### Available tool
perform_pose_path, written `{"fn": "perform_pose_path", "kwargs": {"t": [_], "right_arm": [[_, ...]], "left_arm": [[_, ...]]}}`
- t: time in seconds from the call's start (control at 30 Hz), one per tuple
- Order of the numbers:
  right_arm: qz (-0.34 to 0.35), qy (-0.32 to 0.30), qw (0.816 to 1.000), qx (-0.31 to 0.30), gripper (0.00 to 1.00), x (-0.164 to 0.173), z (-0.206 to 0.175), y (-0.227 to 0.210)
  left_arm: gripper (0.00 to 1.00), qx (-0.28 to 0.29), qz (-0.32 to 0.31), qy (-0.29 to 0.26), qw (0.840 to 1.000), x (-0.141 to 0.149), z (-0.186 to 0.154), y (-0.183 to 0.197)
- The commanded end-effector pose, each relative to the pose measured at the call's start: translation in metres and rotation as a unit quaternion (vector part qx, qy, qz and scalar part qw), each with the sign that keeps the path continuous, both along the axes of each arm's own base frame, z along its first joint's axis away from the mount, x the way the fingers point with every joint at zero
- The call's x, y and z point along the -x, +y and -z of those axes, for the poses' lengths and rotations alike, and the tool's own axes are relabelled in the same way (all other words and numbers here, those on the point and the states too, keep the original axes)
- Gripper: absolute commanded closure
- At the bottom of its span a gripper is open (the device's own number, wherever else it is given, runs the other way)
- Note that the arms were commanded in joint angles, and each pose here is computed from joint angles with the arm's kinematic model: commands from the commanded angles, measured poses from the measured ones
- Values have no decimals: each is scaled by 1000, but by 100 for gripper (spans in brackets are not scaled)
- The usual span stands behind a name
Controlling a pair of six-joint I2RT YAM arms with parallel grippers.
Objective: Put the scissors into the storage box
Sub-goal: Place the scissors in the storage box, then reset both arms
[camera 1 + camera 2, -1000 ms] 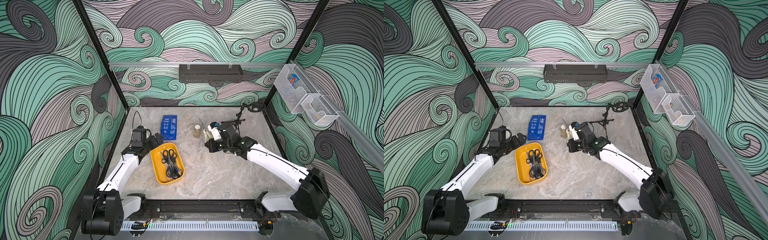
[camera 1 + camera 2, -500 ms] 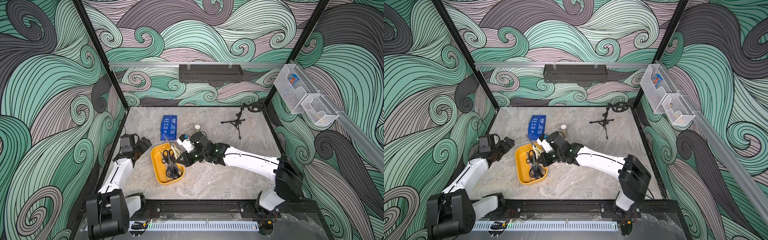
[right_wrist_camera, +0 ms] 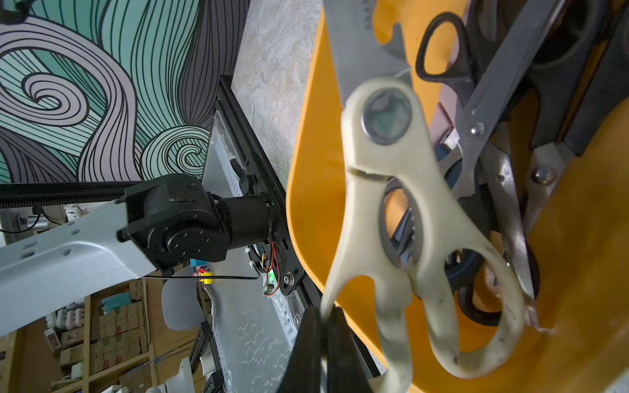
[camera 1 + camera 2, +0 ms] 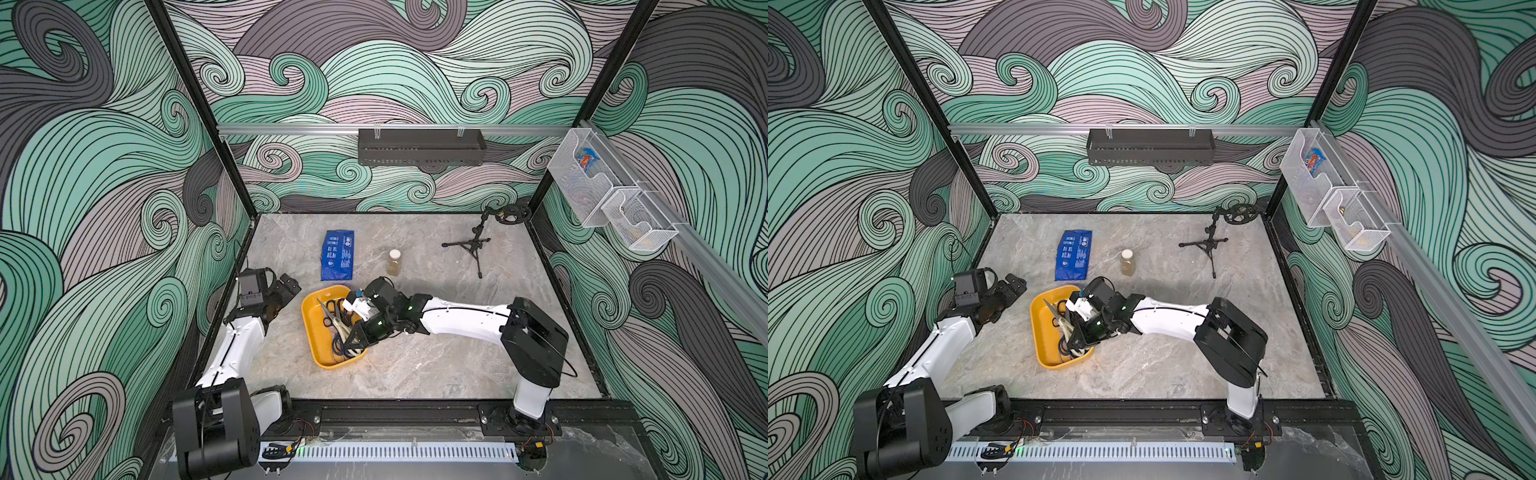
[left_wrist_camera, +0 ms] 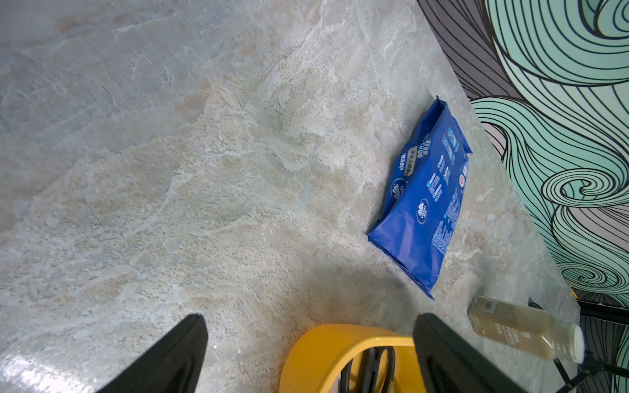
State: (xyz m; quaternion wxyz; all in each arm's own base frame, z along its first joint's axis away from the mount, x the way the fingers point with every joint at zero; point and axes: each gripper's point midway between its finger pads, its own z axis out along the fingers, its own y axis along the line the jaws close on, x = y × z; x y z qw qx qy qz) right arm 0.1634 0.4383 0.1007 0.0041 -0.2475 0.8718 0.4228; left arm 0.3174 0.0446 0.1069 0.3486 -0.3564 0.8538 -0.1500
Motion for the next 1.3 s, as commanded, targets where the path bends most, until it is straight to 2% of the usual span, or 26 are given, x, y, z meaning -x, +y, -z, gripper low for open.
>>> {"fn": "perform_pose_path", "kwargs": {"t": [0.0,0.17,0.3,0.43,0.6,0.73,0.83,1.0,1.1,1.2,1.27], "right_arm": [[17,7,1000,17,100,-5,7,-6],[22,16,999,33,100,-7,19,-8],[25,16,999,36,84,-11,23,-7],[26,4,999,29,76,-16,17,-4],[40,-67,997,9,71,-34,-13,-4],[94,-167,982,8,70,-73,-47,-33],[152,-248,956,37,69,-116,-61,-83],[212,-377,892,130,68,-178,-57,-182],[244,-435,850,171,69,-201,-52,-238],[303,-481,797,203,70,-218,-51,-298],[364,-500,753,226,68,-224,-50,-343]], "left_arm": [[1,-1,-3,-7,1000,0,-5,3],[2,2,-2,-8,1000,0,-6,3],[1,-1,-2,-9,1000,0,-8,3],[1,-5,-3,-8,1000,1,-9,5],[2,-19,-6,-11,1000,1,-13,9],[2,-48,-9,-18,999,-6,-23,18],[1,-61,-11,-32,998,-17,-25,23],[3,-87,-9,-80,993,-36,-29,30],[1,-124,1,-138,983,-44,-41,33],[1,-156,-5,-165,974,-46,-41,39],[2,-172,-1,-187,967,-50,-41,40]]}}
